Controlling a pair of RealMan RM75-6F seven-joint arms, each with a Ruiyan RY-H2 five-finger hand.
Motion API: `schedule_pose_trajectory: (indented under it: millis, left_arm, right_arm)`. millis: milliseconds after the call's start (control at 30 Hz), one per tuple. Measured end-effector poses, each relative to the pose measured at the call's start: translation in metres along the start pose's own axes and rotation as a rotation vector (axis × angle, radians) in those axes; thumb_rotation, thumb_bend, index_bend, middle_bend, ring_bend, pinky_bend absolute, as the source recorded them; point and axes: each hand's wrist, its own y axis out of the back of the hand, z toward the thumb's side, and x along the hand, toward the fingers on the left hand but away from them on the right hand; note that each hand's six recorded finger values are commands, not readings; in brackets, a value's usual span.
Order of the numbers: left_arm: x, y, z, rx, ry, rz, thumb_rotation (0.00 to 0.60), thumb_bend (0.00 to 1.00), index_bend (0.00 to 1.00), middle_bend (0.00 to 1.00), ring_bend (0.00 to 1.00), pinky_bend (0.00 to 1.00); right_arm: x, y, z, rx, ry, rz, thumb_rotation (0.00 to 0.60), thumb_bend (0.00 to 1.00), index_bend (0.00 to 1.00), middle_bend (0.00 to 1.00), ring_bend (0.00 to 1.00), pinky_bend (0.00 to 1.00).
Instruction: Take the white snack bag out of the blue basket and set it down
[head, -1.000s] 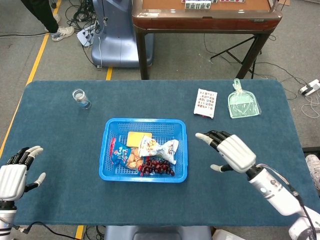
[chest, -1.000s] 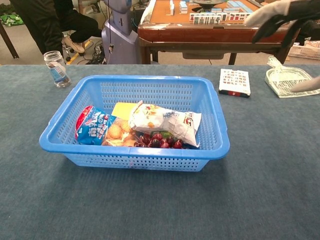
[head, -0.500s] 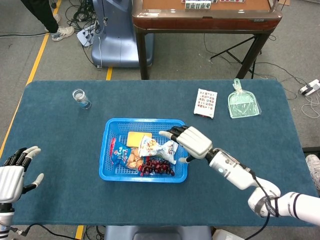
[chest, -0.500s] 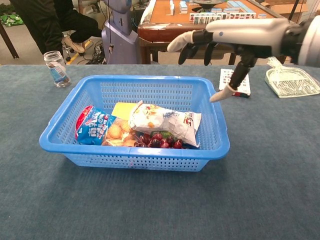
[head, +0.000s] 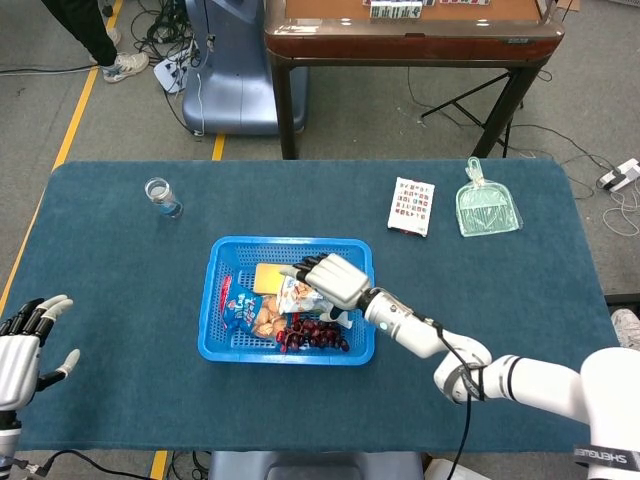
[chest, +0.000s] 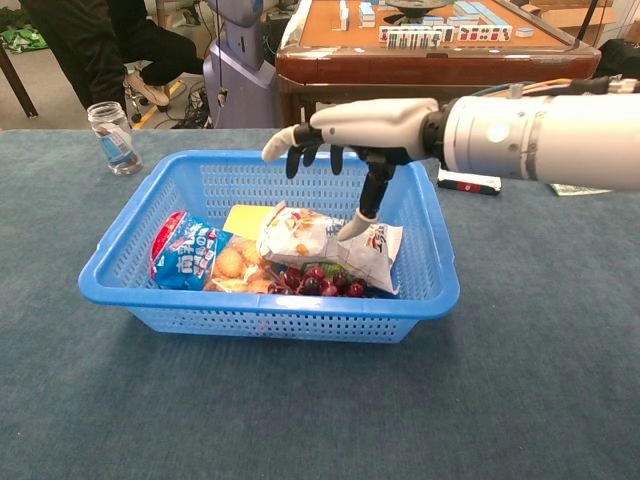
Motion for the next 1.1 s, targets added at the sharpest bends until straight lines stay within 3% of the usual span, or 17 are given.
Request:
schedule_pose_trajectory:
  millis: [467, 633, 800, 1100]
  left_arm:
    - [-0.006, -0.002, -0.010, -0.008, 0.023, -0.008, 0.600, 0.27, 0.26, 0.21, 0.16, 0.24]
    - [-0.007, -0.002, -0.010, -0.011, 0.021, -0.006, 0.600, 0.27, 0.26, 0.21, 0.16, 0.25]
    - [-0.006, -0.002, -0.011, -0.011, 0.021, -0.005, 0.600, 0.27, 0.26, 0.21, 0.16, 0.24]
    - [-0.005, -0.001, -0.009, -0.013, 0.015, 0.002, 0.600, 0.27, 0.26, 0.21, 0.16, 0.24]
  right_arm:
    - [-0.029, -0.034, -0.006, 0.026, -0.047, 0.076, 0.600, 0.10, 0.11, 0.25, 0.20, 0.30]
    - [-0.035, -0.044, -0.010, 0.032, -0.069, 0.087, 0.600, 0.27, 0.27, 0.34, 0.31, 0.43]
    - [-0.035, -0.038, -0.009, 0.023, -0.065, 0.030, 0.600, 0.44, 0.50, 0.48, 0.46, 0.66]
    - [-0.021, 0.000, -0.014, -0.053, -0.045, -0.134, 0.600, 0.46, 0.54, 0.51, 0.51, 0.71]
